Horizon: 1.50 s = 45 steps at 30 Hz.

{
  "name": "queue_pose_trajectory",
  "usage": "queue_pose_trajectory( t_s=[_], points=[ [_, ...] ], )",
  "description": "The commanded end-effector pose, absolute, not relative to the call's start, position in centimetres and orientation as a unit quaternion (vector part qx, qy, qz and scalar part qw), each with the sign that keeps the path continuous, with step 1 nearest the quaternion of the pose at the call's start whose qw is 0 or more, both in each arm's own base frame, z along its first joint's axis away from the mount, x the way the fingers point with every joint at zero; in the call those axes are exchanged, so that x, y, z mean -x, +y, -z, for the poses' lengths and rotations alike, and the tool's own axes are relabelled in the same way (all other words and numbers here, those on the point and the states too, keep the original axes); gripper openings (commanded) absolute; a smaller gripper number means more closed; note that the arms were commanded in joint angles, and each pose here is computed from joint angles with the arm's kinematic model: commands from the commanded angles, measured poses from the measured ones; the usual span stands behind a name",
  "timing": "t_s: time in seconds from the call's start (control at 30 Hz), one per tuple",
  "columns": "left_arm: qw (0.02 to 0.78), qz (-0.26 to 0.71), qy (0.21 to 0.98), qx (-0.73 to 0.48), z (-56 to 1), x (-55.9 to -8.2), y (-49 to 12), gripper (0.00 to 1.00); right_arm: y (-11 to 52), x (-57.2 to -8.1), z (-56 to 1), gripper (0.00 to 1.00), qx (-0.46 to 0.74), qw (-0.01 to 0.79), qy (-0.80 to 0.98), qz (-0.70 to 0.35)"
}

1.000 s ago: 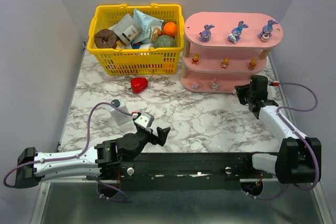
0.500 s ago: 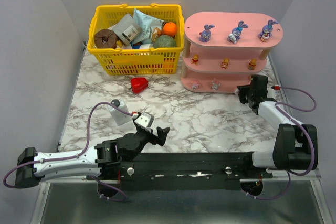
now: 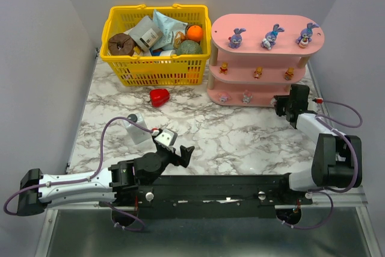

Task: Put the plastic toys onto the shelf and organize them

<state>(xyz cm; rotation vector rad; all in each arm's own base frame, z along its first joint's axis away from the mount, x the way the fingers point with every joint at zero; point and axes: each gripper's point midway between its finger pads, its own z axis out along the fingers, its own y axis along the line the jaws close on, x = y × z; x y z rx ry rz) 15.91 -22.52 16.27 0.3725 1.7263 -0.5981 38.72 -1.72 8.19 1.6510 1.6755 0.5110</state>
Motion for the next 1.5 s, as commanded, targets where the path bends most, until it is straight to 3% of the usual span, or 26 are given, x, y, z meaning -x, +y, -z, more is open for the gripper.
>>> queue_pose_trajectory(
  t_s=[0.0, 0.17, 0.37, 0.83, 1.47],
  points=[
    [0.608, 0.252, 0.74, -0.142, -17.6, -16.4, -22.3, 0.96, -1.9, -40.1, -8.4, 0.12, -0.645, 0.358, 0.64, -0.216],
    [0.607, 0.249, 0.741, -0.143, -17.5, -16.4, -22.3, 0.96, -1.7, -40.0, -7.2, 0.12, -0.652, 0.342, 0.642, -0.214],
    [0.605, 0.249, 0.742, -0.143, -17.4, -16.4, -22.4, 0.96, -1.6, -40.0, -6.9, 0.22, -0.654, 0.336, 0.642, -0.216],
    [0.601, 0.259, 0.744, -0.138, -17.2, -16.2, -22.5, 0.96, -2.0, -40.8, -9.2, 0.59, -0.628, 0.371, 0.646, -0.225],
    [0.6, 0.261, 0.744, -0.137, -17.2, -16.1, -22.4, 0.96, -1.6, -40.9, -12.0, 0.79, -0.59, 0.416, 0.638, -0.27]
  ],
)
